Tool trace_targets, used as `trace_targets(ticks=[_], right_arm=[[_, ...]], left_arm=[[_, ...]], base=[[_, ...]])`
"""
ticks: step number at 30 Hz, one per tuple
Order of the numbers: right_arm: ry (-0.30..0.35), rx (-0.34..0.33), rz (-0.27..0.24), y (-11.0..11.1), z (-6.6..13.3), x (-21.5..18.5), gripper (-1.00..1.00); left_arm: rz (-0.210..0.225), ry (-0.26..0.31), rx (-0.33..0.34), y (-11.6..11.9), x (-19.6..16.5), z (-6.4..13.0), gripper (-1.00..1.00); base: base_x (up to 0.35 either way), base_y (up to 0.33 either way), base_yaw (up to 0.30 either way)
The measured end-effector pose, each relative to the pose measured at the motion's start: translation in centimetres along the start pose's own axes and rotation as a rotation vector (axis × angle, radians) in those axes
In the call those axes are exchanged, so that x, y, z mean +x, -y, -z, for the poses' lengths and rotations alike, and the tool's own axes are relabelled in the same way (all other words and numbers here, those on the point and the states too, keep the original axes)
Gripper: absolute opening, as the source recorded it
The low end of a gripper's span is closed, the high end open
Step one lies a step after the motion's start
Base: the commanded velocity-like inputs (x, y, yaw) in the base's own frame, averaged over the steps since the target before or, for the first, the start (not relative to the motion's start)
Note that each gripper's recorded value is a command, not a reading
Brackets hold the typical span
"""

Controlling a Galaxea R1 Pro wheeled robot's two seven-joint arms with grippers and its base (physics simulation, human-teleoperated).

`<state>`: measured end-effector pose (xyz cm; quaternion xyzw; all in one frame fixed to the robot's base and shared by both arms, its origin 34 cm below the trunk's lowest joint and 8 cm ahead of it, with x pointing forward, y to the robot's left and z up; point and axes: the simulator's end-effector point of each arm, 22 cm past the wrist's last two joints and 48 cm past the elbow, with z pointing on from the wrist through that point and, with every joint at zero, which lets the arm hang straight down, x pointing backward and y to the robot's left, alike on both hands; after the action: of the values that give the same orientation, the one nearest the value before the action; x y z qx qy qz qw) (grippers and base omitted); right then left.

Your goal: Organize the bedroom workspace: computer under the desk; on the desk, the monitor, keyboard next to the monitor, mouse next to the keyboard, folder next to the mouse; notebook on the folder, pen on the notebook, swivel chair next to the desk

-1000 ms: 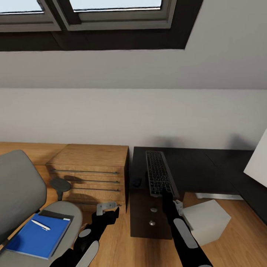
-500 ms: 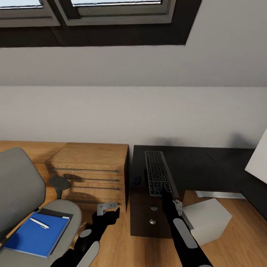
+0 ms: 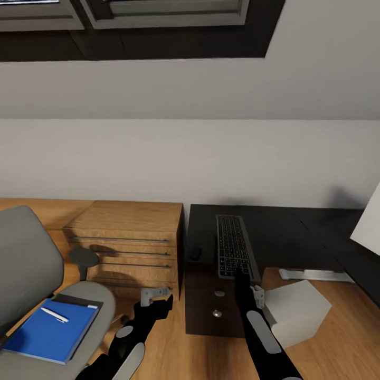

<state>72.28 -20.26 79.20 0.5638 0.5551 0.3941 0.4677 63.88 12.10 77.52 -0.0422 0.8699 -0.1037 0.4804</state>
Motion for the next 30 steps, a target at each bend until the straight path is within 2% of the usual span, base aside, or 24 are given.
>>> trace_targets(ticks=[9, 10, 23, 30], right_arm=[[0.001, 0.001, 0.001, 0.18, -0.04, 0.0, -1.0], [0.001, 0.001, 0.002, 0.16, -0.04, -0.01, 1.0], [0.003, -0.001, 0.003, 0.13, -0.08, -0.25, 1.0], [0.003, 0.001, 0.003, 0.2, -0.11, -0.3, 1.0]], left_arm=[[-0.003, 0.001, 0.003, 0.03, 0.16, -0.07, 1.0], [-0.003, 0.0, 0.003, 0.03, 0.17, -0.07, 1.0], [-0.013, -0.008, 0.013, 0.42, 0.62, -0.03, 1.0], [-0.015, -0.009, 0.015, 0.59, 0.69, -0.04, 1.0]], base=[[0.0, 0.0, 0.0], [0.0, 0.0, 0.0], [0.0, 0.0, 0.0], [-0.164, -0.128, 0.0]])
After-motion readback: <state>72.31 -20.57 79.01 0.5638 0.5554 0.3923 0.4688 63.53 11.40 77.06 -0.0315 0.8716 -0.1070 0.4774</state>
